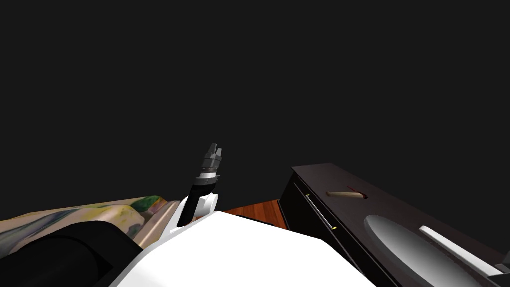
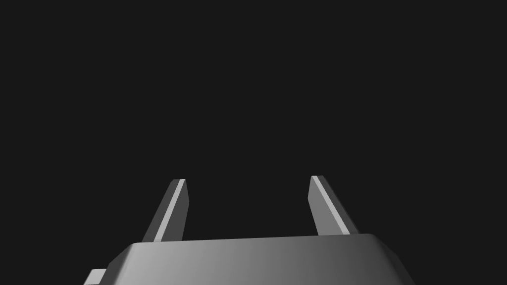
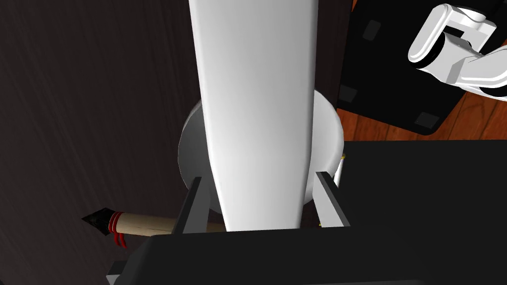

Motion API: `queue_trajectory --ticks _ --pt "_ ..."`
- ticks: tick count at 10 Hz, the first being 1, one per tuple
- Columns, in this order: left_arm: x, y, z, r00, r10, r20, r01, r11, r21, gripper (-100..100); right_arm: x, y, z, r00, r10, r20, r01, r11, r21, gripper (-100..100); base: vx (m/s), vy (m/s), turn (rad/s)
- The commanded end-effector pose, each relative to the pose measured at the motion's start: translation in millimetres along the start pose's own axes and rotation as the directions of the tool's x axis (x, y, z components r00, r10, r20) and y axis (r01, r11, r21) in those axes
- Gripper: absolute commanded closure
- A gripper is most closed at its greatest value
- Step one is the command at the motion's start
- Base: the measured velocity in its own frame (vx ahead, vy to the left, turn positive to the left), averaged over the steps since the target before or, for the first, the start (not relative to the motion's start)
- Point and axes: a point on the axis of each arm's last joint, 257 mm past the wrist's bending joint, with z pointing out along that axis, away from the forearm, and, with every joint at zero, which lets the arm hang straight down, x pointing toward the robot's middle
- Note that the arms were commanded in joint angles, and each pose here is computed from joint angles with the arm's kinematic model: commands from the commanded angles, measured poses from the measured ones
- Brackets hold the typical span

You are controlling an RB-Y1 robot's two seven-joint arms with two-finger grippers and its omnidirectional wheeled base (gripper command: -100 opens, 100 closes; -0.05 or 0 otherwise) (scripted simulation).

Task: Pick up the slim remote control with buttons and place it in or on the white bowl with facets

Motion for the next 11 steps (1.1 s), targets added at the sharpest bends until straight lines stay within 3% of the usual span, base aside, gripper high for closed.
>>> queue_trajectory --ticks 1,2,3,7,8,9,10,11 --pt "0.0 0 0.0 1.000 0.000 0.000 0.000 1.000 0.000 0 -2 10 11.7 1.000 0.011 0.014 -0.011 1.000 -0.028 100 0.125 -0.045 0.033" --pt "0.0 0 0.0 1.000 0.000 0.000 0.000 1.000 0.000 0 -2 7 6.7 1.000 0.007 0.010 -0.007 1.000 -0.020 100 0.045 -0.009 0.012" --pt "0.0 0 0.0 1.000 0.000 0.000 0.000 1.000 0.000 0 -2 8 7.9 1.000 0.009 0.011 -0.008 1.000 -0.023 -100 0.012 -0.004 0.004" --pt "0.1 0 0.1 1.000 0.000 0.000 0.000 1.000 0.000 0 -2 8 7.8 1.000 0.009 0.012 -0.008 1.000 -0.023 -100 0.002 -0.001 0.000" --pt "0.1 0 0.1 1.000 0.000 0.000 0.000 1.000 0.000 0 -2 8 7.8 1.000 0.009 0.012 -0.008 1.000 -0.023 0 0.000 0.000 0.000" --pt "0.1 0 0.1 1.000 0.000 0.000 0.000 1.000 0.000 0 -13 10 -9.4 1.000 0.000 0.014 0.001 1.000 -0.023 -100 -0.015 -0.024 -0.068" --pt "0.0 0 0.1 1.000 0.000 0.000 0.000 1.000 0.000 0 -13 10 -9.4 1.000 0.000 0.014 0.001 1.000 -0.023 -100 -0.018 -0.027 -0.027" --pt "0.1 0 0.1 1.000 0.000 0.000 0.000 1.000 0.000 0 -20 12 -20.9 1.000 -0.007 0.014 0.007 1.000 -0.022 -100 -0.016 -0.025 -0.029"
